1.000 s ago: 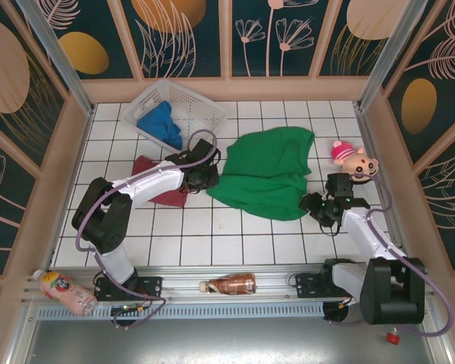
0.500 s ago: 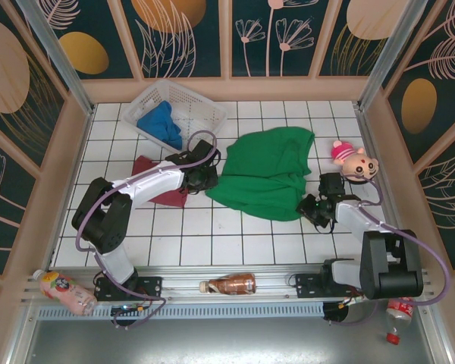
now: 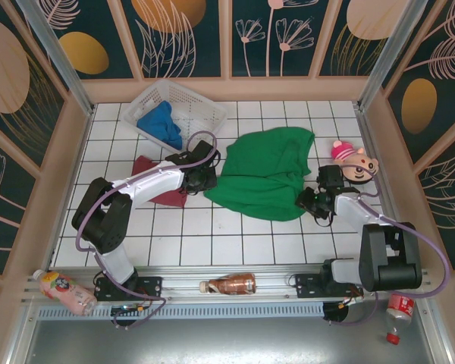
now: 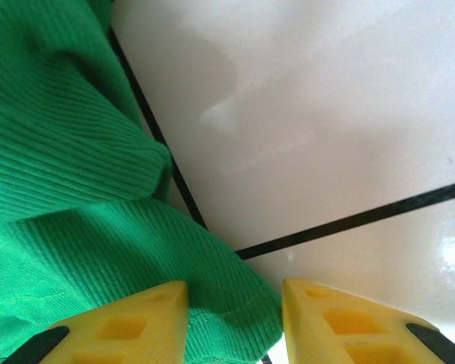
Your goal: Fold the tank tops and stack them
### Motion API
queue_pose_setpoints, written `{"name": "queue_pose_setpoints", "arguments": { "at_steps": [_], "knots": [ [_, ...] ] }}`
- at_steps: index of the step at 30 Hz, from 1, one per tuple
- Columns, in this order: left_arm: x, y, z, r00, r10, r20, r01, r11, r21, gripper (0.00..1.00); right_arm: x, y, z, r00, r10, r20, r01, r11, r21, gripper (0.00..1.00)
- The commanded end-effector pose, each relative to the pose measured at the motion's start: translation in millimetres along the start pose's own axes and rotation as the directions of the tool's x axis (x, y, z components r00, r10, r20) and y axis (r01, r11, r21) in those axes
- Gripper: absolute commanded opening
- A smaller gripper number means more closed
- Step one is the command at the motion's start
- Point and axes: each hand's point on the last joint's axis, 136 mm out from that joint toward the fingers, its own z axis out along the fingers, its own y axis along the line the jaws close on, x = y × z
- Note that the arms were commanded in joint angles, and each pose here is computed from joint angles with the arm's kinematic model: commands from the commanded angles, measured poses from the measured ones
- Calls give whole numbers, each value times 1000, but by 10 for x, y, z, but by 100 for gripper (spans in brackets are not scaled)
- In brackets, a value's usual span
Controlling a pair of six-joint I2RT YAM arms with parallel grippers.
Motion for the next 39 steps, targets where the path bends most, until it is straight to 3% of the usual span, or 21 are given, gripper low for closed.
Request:
{"name": "queue_pose_setpoints", "arguments": {
  "at_steps": [1, 8, 13, 19, 23, 26, 30, 39],
  "knots": [
    [47, 94, 7, 1000, 22, -14, -22, 999, -40, 1, -82, -35, 20, 999, -39, 23, 38, 998, 41, 38],
    [47, 76, 7, 1000, 26, -18, -26, 999, -30, 2, -10, -62, 152, 998, -61, -26, 62, 997, 46, 33],
    [56, 19, -14, 999, 23, -29, -23, 1000, -2, 2, -104, -31, 45, 997, -83, 12, 82, 995, 50, 11],
    [55, -41, -22, 999, 23, -39, -22, 1000, 22, 3, -372, 168, -385, 988, -88, 124, 88, 996, 3, 1],
    [-127, -143, -183, 999, 33, 1, -33, 999, 26, 3, -705, 465, -931, 948, -111, 298, 136, 989, -63, 0],
    [-449, -296, -497, 996, 39, 86, -43, 998, 36, 3, -1049, 698, -1508, 874, -99, 476, 173, 979, -112, 0],
    [-973, -460, -1086, 973, 39, 226, -50, 998, 45, 3, -1441, 952, -2431, 696, -54, 716, 226, 963, -146, 0],
    [-1773, -689, -2394, 871, 11, 491, -73, 991, 108, 3, -1634, 1377, -3864, 359, 41, 933, 374, 909, -184, 0]
  ]
}}
